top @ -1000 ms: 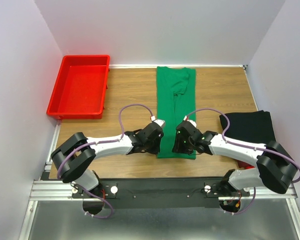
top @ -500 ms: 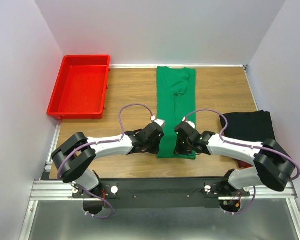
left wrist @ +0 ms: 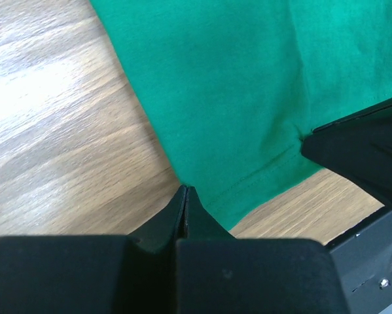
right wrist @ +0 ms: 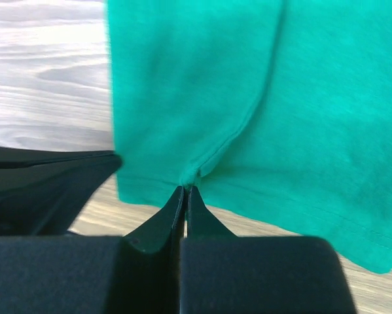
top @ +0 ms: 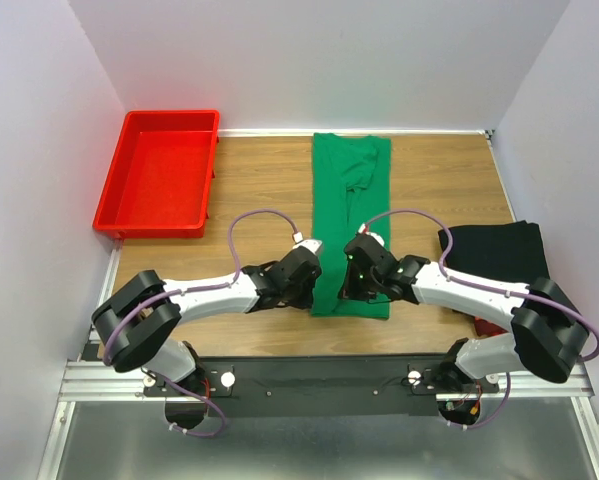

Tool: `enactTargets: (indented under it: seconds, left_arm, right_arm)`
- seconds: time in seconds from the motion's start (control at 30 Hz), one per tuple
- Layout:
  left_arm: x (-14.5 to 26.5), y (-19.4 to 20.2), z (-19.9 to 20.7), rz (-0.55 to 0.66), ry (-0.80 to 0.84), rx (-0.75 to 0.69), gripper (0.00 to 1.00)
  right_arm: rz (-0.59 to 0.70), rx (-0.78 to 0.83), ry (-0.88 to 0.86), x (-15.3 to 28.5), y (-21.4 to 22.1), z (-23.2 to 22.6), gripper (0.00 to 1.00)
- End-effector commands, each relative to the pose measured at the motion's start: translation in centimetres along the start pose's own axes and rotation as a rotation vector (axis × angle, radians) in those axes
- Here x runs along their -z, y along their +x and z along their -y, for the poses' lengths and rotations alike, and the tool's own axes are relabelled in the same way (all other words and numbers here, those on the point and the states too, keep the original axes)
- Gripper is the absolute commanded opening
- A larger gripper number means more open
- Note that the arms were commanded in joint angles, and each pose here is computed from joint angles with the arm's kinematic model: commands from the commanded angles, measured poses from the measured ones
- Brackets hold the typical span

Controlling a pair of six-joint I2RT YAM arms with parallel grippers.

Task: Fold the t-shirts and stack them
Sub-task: Fold the tshirt

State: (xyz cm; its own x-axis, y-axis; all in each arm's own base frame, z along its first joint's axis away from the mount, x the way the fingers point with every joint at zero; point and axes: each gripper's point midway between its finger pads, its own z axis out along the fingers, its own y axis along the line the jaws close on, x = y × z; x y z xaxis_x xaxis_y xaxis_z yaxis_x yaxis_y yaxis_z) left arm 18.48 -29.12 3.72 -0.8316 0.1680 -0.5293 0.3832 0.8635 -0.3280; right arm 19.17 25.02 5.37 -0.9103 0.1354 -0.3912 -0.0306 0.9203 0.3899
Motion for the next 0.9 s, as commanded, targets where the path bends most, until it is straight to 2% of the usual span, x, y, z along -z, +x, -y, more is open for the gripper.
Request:
enactTargets:
  seconds: [0.0,0.07,0.2,0.33,0.6,0.7,0.87]
  left_arm:
    - [0.4,-0.1,-0.1,0.033,-0.005,0.02,0.0]
    - [0.5,-0.2,0.0,0.04,0.004,0.026,0.0]
    - [0.8,-0.1,0.0,0.05,0.013,0.045,0.18]
    - [1.5,-0.6,-0.1,0.079,0.011,0.061,0.24]
    - [3.0,-1.3,-2.0,0.13,-0.05,0.134,0.24]
    - [4.0,-1.9,-3.5,0.16,-0.084,0.177,0.2]
    - [5.1,-2.6,-4.5,0.196,-0.087,0.191,0.19]
  right_arm:
    - [0.005,0.014,-0.056,0.6,-1.1,-2.6,0.06]
    - [0.006,0.02,-0.061,0.5,-1.4,-3.1,0.06]
    - [0.013,0.031,-0.089,0.5,-2.3,-4.8,0.05]
    - [0.022,0.042,-0.119,0.6,-3.0,-6.4,0.04]
    - [0.028,0.073,-0.155,0.4,-3.7,-9.0,0.03]
    - [0.027,0.086,-0.169,0.6,-3.6,-9.8,0.03]
    - [0.035,0.087,-0.174,1.0,-3.5,-10.0,0.03]
